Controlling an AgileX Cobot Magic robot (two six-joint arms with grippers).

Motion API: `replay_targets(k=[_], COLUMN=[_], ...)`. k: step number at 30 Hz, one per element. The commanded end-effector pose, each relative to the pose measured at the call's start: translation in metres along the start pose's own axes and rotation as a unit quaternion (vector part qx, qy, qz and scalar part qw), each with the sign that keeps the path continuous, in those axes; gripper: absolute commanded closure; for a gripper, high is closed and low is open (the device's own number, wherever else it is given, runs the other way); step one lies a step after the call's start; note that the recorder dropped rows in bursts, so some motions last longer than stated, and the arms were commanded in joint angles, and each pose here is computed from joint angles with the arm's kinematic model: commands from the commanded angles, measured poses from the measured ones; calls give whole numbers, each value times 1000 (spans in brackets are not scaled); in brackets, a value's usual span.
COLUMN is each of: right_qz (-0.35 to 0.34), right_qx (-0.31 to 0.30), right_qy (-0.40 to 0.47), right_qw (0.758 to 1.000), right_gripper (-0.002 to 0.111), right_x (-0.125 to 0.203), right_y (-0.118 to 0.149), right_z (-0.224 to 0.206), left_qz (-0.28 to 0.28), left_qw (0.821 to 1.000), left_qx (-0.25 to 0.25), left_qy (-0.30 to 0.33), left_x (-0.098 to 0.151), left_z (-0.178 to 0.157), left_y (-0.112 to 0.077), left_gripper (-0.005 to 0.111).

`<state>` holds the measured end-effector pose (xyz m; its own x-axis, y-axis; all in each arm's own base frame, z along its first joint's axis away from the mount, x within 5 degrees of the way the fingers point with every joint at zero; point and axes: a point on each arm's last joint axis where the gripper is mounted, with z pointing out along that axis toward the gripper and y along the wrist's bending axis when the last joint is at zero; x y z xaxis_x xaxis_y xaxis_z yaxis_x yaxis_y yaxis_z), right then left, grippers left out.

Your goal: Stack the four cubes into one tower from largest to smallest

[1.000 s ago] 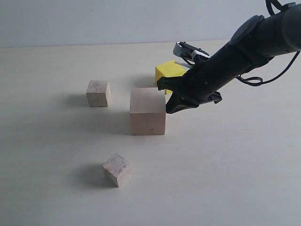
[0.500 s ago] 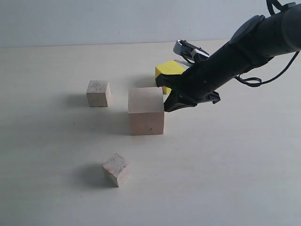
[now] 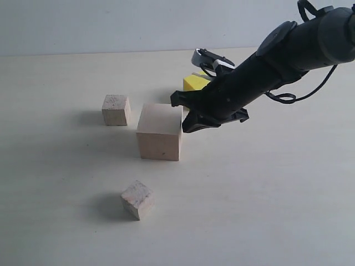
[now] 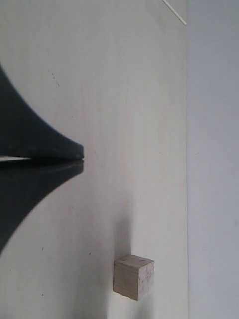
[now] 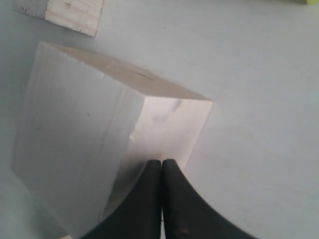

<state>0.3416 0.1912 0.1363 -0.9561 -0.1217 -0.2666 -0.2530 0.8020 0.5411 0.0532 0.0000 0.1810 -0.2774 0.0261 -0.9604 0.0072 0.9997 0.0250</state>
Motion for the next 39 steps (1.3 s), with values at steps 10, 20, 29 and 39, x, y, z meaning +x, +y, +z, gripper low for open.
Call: replay_targets(k=[10,20,29,39], right_qz=[6,7,18,22], right_qx=[11,17,11,4], right_qy=[-33,-45,-61,-78], right_qw=[999,999,998,997], right_gripper=[108,108,108,108], right_x=[-7,-9,-12,-15], right_y=[1,0,1,2], right_z=[-1,-1,-2,-2], left_qz=[-2,-2,-2,-2], left_qw=[1000,1000,1000,1000], left_qx=[-1,-1,-1,-1], left_qy=[-6,-6,-6,-6], left_x=[0,0,0,0], left_z=[0,0,0,0], left_y=[0,0,0,0], left_gripper=[107,107,107,107])
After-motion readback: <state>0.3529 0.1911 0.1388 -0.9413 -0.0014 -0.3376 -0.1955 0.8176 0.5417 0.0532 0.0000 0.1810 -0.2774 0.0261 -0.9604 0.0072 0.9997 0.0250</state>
